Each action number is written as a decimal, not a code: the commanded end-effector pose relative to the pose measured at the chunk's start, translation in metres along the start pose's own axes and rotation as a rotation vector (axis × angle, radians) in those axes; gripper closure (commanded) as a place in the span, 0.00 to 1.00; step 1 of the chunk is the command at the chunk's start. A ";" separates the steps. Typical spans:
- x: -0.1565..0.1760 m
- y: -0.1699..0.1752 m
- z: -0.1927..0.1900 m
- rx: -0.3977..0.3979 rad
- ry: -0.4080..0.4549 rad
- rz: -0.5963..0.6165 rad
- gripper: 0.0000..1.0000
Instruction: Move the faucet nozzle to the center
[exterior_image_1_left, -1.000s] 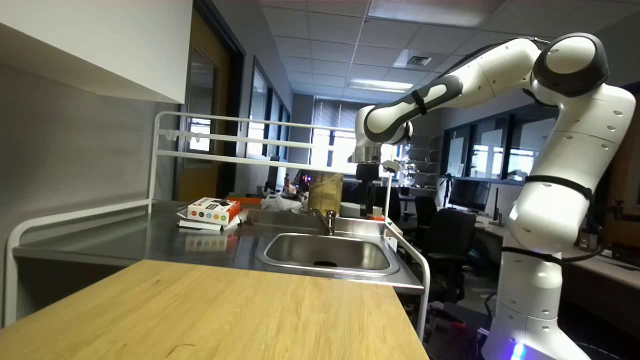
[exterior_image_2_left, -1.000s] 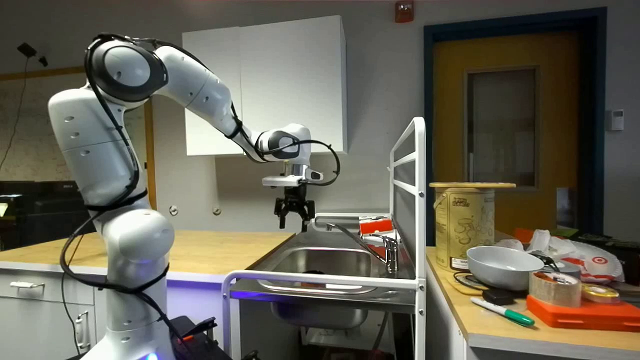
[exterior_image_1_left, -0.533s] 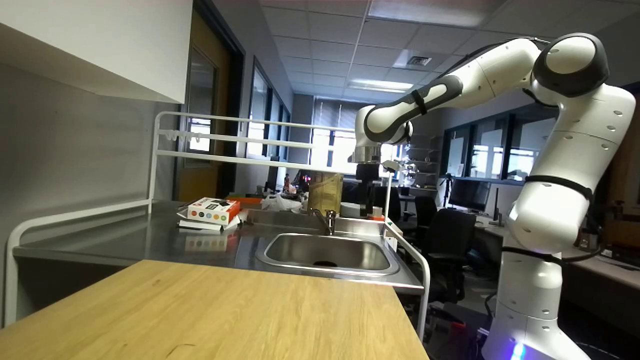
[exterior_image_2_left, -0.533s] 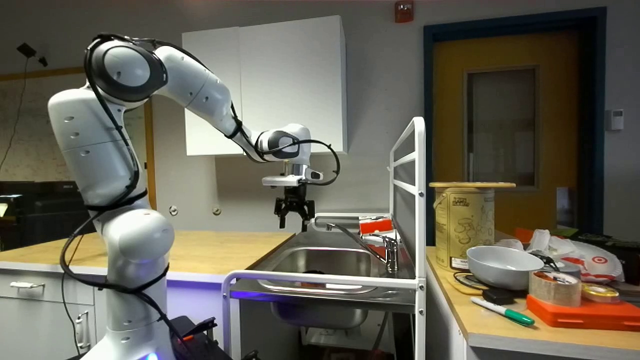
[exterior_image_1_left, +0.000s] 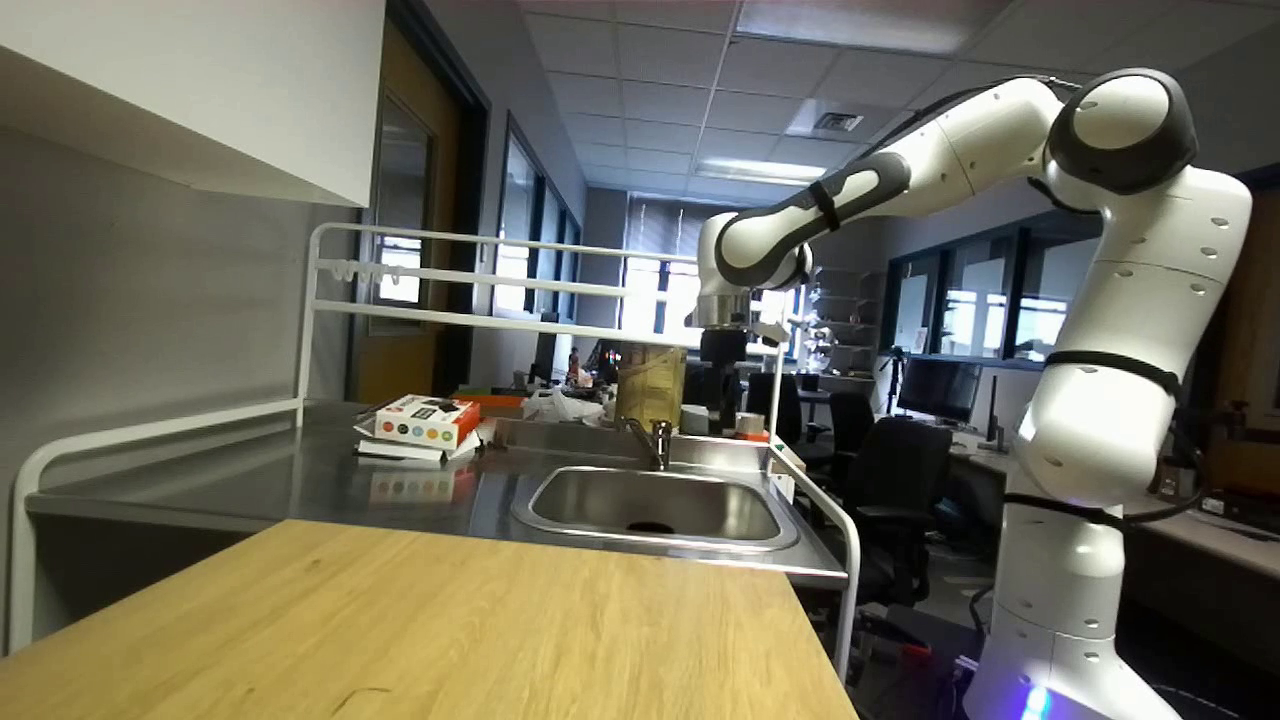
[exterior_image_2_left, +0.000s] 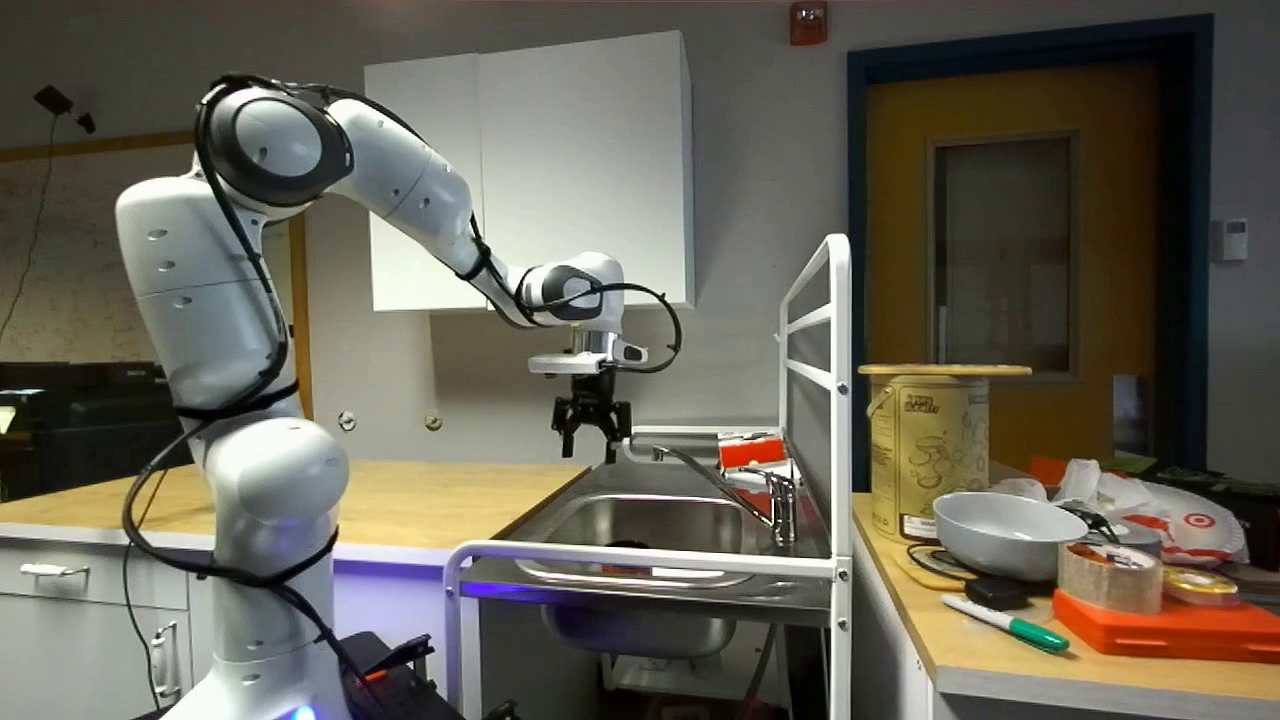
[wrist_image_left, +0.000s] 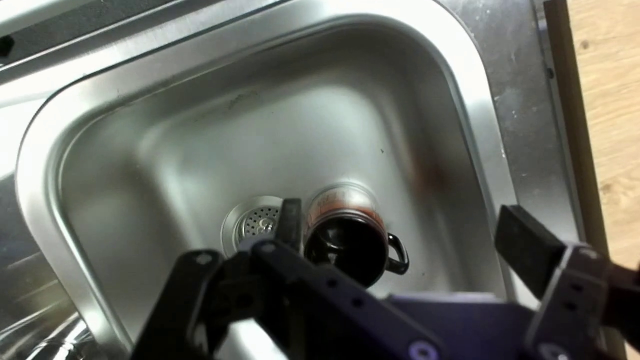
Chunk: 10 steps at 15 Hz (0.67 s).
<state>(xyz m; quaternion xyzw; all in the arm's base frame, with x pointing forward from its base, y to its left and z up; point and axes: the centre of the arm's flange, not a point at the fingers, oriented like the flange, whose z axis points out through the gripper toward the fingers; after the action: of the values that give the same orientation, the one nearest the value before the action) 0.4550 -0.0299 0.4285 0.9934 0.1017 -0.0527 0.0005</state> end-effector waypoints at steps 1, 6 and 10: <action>0.054 -0.013 -0.022 -0.012 -0.005 0.078 0.00; 0.129 -0.016 -0.042 0.040 0.020 0.335 0.00; 0.179 0.003 -0.045 0.078 0.047 0.546 0.00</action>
<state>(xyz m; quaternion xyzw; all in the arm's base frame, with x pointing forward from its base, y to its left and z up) 0.5809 0.0076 0.4464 0.9945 -0.1003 -0.0284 -0.0117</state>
